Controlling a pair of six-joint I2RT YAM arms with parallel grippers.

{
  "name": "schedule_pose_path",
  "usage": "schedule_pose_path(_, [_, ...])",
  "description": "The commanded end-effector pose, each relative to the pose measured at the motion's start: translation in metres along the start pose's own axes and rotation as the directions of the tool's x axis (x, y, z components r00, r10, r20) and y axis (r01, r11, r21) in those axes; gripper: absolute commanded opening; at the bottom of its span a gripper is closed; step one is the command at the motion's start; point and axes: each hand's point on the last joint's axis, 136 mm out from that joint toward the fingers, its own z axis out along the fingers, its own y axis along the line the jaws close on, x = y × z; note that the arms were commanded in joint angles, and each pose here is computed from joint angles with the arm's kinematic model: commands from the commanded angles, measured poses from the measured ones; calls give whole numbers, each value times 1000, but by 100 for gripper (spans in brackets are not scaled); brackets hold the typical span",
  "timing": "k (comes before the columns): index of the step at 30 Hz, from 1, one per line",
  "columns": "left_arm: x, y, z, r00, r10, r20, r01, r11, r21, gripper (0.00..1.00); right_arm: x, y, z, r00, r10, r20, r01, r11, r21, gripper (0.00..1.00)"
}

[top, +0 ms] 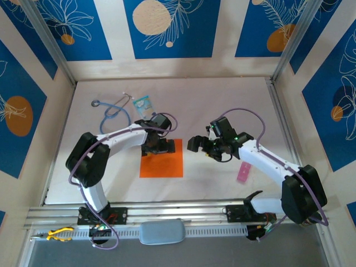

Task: Fold a paper plane with a square sheet of paper (pick it up from the middle)
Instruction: Move the square sheet of paper to the center of the table, then first fold the square sheet of paper in half at the center of the table.

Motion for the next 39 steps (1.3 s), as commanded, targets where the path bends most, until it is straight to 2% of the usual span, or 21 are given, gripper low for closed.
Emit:
schedule_pose_path(1, [12,0,4,999,2,-42,-3,1000,-26,99,6,-3,8,999,37,-25,-37,999,-1,99])
schedule_pose_path(27, [30,17,48,987,65,-150,-95,975,-203,100,11,-17,17,997,61,-56,-57,997,61,99])
schedule_pose_path(39, [37,18,58,980,82,-183,-123,967,-221,99,11,-20,16,997,68,-47,-65,995,77,99])
